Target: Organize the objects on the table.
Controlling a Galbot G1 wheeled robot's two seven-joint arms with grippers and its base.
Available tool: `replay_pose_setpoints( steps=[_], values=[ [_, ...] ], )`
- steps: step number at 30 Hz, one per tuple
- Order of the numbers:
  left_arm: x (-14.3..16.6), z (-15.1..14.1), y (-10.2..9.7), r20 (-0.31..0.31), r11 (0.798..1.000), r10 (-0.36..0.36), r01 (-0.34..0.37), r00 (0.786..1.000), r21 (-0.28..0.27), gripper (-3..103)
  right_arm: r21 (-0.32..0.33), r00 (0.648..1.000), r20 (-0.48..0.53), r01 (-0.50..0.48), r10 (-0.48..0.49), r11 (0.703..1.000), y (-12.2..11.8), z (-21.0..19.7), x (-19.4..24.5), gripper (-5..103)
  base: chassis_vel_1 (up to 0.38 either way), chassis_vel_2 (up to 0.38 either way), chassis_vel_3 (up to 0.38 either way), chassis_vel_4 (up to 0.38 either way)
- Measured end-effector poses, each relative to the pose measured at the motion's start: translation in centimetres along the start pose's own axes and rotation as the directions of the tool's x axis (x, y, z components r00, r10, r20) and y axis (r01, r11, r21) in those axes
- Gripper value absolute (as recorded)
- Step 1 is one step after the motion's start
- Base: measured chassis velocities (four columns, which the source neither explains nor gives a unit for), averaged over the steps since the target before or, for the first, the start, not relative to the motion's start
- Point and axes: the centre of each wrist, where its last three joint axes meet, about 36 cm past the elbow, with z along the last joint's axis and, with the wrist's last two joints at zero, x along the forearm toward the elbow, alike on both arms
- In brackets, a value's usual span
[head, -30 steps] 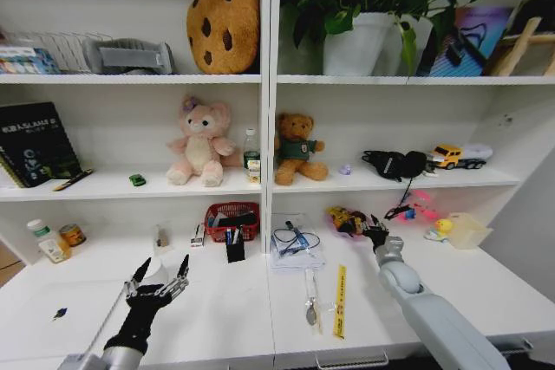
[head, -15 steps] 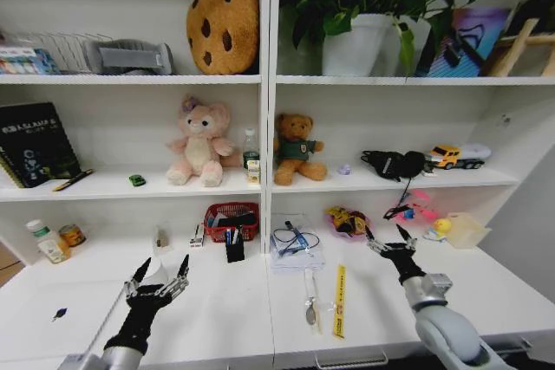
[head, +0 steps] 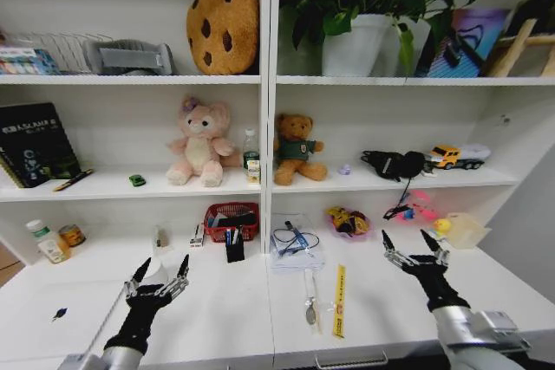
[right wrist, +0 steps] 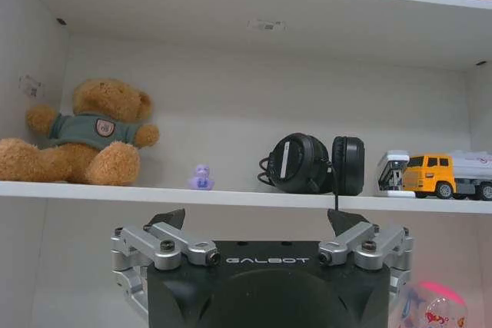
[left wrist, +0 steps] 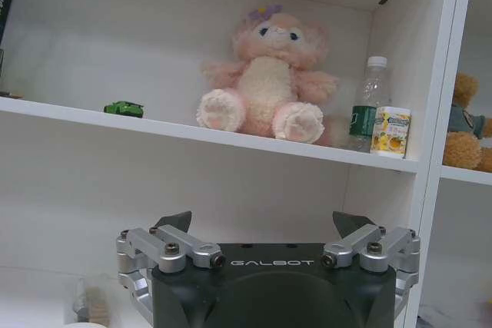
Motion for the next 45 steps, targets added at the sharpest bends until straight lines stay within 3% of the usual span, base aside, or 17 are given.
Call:
replay_pose_setpoints(
  steps=[9,45],
  values=[
    [0.0,0.0,0.0,0.0,1.0,0.0,0.0,1.0,0.0,100,-0.038,1.0,-0.022,-0.016,0.015,0.999,1.3,0.5,0.8,100,0.0,0.0,0.0,0.0],
    [0.0,0.0,0.0,0.0,1.0,0.0,0.0,1.0,0.0,100,-0.03,0.999,-0.052,-0.014,0.012,0.999,1.1,1.0,1.0,100,0.018,0.018,-0.019,-0.019]
  ],
)
